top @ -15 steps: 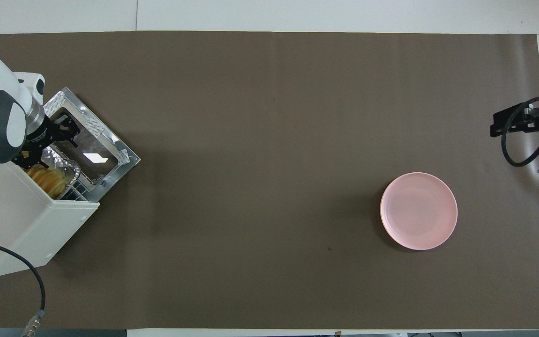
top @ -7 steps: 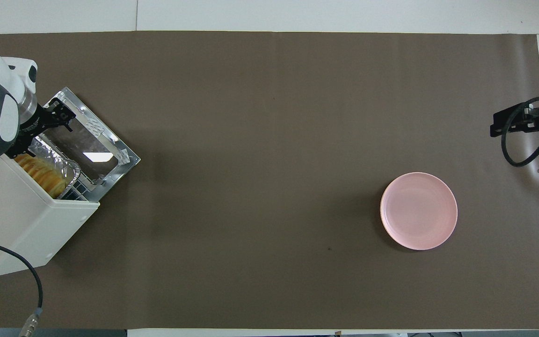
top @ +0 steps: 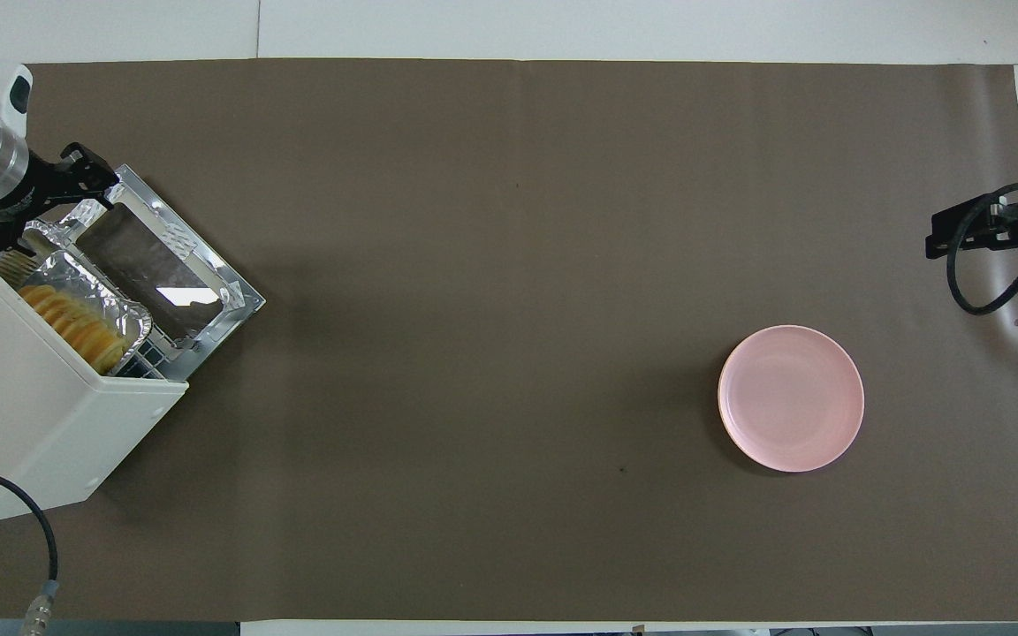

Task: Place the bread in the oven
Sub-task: 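Release the tray and draw the left gripper back from the oven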

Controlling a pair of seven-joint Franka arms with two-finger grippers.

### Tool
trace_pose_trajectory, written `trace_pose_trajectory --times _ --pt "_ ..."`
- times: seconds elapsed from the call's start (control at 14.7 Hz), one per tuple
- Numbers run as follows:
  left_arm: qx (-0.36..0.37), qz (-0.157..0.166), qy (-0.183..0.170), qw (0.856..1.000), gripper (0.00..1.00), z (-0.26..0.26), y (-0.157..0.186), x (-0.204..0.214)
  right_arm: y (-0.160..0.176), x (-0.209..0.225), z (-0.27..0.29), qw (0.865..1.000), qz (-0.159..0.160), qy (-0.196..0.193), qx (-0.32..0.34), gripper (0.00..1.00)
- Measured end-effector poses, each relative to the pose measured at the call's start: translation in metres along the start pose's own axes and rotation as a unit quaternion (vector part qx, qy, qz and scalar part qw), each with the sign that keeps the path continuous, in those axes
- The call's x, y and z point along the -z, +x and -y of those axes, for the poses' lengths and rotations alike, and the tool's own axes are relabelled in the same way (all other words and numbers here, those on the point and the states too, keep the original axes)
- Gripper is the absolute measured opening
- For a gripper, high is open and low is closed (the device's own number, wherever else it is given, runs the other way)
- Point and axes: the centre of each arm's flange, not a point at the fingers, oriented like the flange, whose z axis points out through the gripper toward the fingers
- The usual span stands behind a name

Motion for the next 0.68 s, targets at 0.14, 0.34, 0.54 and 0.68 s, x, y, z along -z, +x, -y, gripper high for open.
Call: trace_pose_trajectory --times 0.14,0.34,0.54,0.68 --pt "-0.057 0.009 -0.005 0.998 1.0 0.01 -0.007 0.02 0.0 0.0 0.0 1.0 0.0 0.0 0.0 1.0" --pt "-0.113 0.03 -0.019 0.993 1.0 0.041 -0.019 0.052 0.0 0.0 0.0 1.0 0.0 0.0 0.0 1.0" --pt "-0.172 0.052 -0.034 0.983 1.0 0.069 -0.035 0.078 0.0 0.0 0.0 1.0 0.0 0.0 0.0 1.0" --pt "-0.187 0.052 -0.047 0.98 1.0 0.085 -0.042 0.094 0.0 0.0 0.0 1.0 0.0 0.0 0.0 1.0"
